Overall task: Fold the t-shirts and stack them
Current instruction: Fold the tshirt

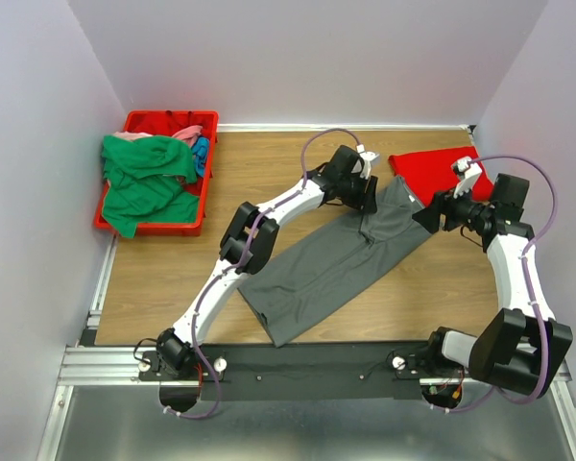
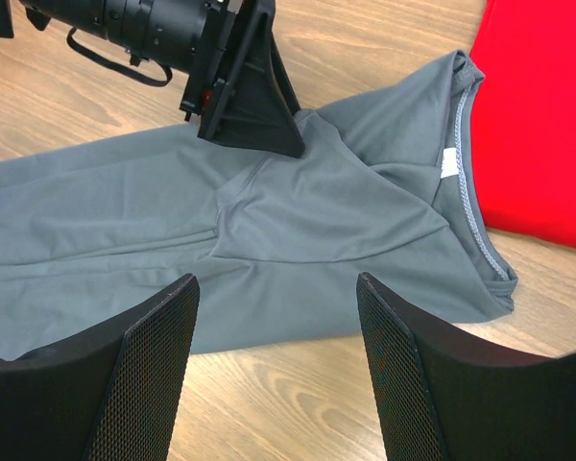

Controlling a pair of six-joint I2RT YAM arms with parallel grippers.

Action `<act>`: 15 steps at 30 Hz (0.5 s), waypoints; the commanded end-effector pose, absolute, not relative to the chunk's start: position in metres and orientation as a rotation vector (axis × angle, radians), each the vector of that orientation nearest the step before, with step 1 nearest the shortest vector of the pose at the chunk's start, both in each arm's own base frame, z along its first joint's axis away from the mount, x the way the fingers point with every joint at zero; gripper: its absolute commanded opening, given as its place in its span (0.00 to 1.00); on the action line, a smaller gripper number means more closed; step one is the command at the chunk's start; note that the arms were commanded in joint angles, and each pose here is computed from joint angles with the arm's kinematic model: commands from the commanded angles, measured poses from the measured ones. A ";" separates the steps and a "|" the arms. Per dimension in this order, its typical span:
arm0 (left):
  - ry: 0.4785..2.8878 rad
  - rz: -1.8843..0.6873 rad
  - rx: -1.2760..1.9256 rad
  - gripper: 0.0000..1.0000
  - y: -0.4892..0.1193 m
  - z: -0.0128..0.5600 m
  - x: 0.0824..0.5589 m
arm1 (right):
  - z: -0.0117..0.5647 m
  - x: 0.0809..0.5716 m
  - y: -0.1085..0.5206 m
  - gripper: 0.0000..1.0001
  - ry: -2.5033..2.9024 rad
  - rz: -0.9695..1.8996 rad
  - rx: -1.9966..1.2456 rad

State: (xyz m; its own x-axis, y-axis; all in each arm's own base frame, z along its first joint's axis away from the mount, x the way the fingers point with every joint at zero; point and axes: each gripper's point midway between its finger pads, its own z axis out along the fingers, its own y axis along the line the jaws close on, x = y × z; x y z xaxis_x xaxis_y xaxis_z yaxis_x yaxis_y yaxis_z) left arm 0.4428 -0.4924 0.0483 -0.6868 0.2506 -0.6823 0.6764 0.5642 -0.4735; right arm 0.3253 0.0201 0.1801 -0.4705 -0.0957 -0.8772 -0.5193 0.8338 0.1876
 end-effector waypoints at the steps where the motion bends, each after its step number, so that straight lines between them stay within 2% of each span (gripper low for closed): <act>1: 2.313 -0.982 0.707 0.57 -0.489 0.030 0.439 | 0.188 0.322 0.023 0.73 1.982 0.549 -0.462; 3: 2.315 -0.985 0.722 0.56 -0.493 0.028 0.433 | 0.189 0.322 0.023 0.73 1.979 0.550 -0.463; 9: 2.326 -0.904 0.702 0.40 -0.487 0.021 0.438 | 0.188 0.320 0.020 0.73 1.979 0.551 -0.451; 13: 2.294 -0.852 0.668 0.13 -0.480 0.037 0.453 | 0.188 0.320 0.019 0.73 1.978 0.552 -0.447; 15: 2.280 -0.837 0.645 0.04 -0.475 0.044 0.460 | 0.188 0.320 0.018 0.73 1.977 0.551 -0.448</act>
State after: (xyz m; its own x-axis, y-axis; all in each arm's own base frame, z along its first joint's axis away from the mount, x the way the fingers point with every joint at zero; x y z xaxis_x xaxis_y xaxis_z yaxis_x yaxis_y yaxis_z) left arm 0.4482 -0.4879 0.0404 -0.6944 0.2414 -0.6779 0.6457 0.6248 -0.4390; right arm 0.3228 0.0164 0.1823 -0.4621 -0.0837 -0.8829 -0.5139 0.8366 0.1896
